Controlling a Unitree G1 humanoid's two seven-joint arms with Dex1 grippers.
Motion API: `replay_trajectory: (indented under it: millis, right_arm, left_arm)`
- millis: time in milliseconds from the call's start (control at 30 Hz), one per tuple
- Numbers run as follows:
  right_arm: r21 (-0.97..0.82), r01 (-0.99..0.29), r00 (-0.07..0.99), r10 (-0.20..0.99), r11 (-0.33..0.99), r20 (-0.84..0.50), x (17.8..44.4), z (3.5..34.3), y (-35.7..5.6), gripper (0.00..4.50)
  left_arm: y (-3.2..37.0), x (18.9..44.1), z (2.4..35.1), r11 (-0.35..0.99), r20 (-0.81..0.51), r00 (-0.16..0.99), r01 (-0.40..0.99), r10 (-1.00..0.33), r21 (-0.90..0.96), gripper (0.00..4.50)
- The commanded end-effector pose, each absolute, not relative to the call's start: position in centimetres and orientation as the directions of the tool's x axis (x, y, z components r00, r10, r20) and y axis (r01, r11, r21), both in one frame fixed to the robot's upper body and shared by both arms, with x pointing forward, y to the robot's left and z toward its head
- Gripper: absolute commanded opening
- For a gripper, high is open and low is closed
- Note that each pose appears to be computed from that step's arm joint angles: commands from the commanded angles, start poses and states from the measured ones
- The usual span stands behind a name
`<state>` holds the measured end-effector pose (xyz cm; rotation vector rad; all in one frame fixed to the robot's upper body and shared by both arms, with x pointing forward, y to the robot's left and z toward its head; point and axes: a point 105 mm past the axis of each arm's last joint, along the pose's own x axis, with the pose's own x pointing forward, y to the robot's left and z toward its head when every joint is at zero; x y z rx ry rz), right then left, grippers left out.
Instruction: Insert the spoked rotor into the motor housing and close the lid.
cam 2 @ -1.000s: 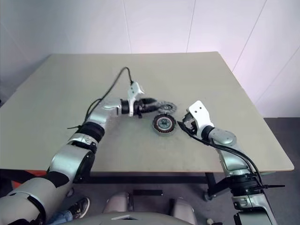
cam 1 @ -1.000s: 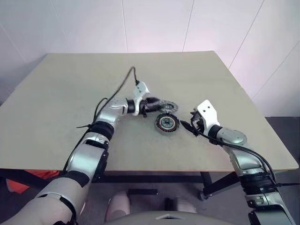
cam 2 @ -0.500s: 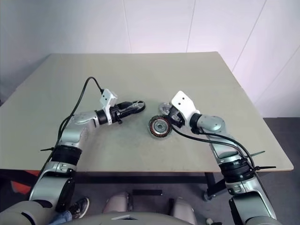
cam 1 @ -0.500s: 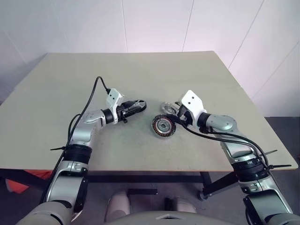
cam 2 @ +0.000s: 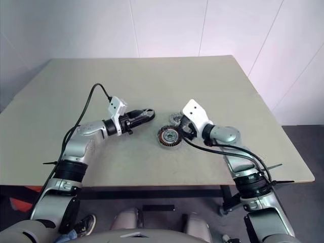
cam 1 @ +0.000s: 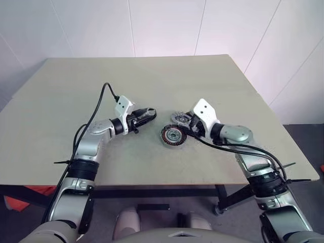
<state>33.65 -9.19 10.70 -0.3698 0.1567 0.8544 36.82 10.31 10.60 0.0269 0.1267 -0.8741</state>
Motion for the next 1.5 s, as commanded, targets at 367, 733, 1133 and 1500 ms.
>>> replay_trajectory:
  millis: [367,733,1133,1500]
  right_arm:
    - [-0.17,-0.703,0.684,0.59,0.691,-0.43,35.8,11.2,-8.4,3.25]
    - [-0.183,-0.773,0.603,0.611,0.608,-0.513,34.0,12.3,-7.2,3.25]
    - [-0.154,-0.745,0.607,0.564,0.649,-0.56,34.2,9.6,-6.6,3.25]
    - [-0.148,-0.734,0.611,0.55,0.663,-0.57,34.6,8.8,-6.6,2.61]
  left_arm:
    - [11.6,36.3,11.5,0.684,-0.105,0.68,0.73,-0.726,-0.001,2.13]
    - [11.8,36.0,11.1,0.701,-0.107,0.696,0.713,-0.71,-0.01,2.13]
    - [12.5,35.5,10.9,0.711,-0.121,0.706,0.703,-0.698,0.0,2.13]
    - [12.9,35.0,10.5,0.723,-0.133,0.717,0.691,-0.684,0.007,2.18]
